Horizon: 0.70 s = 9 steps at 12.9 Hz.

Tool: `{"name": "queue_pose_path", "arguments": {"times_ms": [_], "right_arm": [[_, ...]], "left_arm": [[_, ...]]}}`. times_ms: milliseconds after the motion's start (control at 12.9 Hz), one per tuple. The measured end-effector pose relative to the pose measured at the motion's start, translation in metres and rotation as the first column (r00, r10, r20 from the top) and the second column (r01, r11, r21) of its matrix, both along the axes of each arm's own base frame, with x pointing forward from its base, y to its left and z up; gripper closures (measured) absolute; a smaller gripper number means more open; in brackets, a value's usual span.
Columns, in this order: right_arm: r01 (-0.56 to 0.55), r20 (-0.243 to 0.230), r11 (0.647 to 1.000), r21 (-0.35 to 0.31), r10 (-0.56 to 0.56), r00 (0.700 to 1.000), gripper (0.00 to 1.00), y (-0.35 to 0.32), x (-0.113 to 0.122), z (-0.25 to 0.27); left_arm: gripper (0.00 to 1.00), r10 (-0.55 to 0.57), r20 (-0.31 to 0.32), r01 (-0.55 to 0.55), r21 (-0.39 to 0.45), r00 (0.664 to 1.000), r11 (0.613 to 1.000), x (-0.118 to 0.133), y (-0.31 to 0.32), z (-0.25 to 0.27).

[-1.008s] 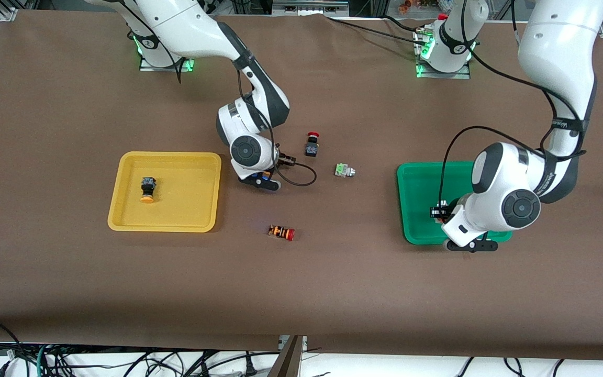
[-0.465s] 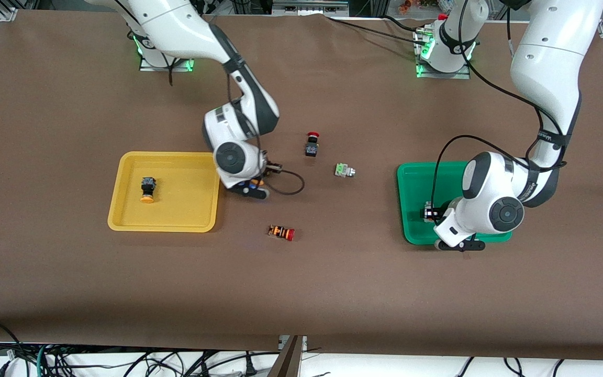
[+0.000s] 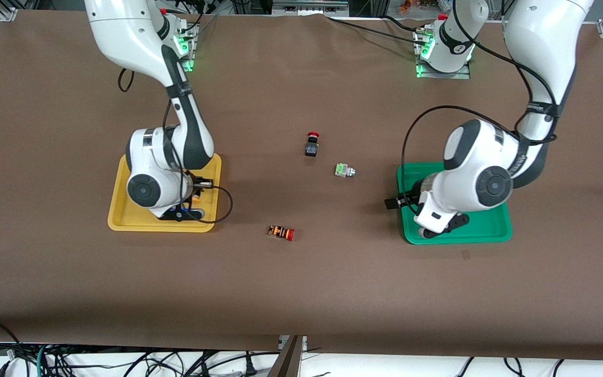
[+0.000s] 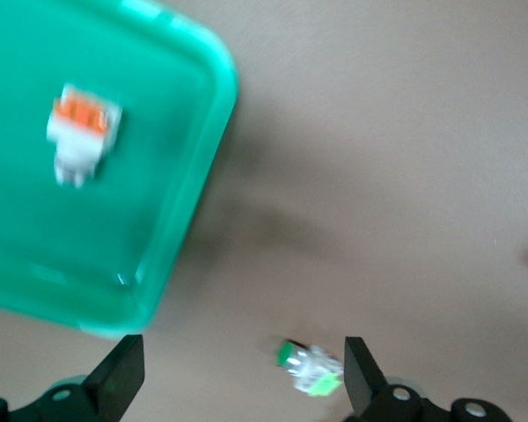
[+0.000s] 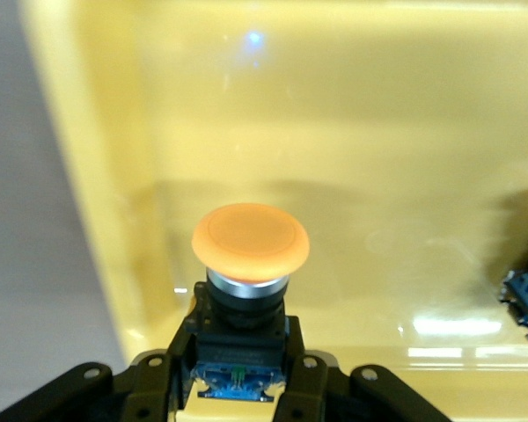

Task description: Place green and yellow buttons in trays

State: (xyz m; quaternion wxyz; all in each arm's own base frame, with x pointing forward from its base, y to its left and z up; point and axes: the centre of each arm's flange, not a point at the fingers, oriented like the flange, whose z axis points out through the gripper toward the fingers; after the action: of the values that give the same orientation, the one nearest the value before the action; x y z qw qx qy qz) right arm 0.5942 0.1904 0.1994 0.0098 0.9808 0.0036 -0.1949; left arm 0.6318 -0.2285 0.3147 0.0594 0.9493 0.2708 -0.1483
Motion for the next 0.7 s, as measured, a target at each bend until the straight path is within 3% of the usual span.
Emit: {"name": "queue_pose_path", "arguments": {"times_ms": [155,465,698], "right_arm": [[-0.017,-0.007,1.0,0.003,0.017,1.0,0.41,-0.016,0.002,-0.011],[-0.067,0.047,0.995,0.069,0.064,0.997,0.0,-0.055,0.042,0.044],[-0.071,0.053,0.992,0.1,0.066,0.996,0.0,-0.072,0.066,0.127]], "left_arm": [[0.0,0.165,-0.075,-0.16,0.075,0.983,0.984,-0.012,-0.014,-0.01],[0.0,0.322,-0.159,-0.289,0.196,0.933,0.937,-0.039,-0.049,-0.037],[0.0,0.496,-0.121,-0.459,0.24,0.86,0.855,-0.053,-0.091,-0.064]]}}
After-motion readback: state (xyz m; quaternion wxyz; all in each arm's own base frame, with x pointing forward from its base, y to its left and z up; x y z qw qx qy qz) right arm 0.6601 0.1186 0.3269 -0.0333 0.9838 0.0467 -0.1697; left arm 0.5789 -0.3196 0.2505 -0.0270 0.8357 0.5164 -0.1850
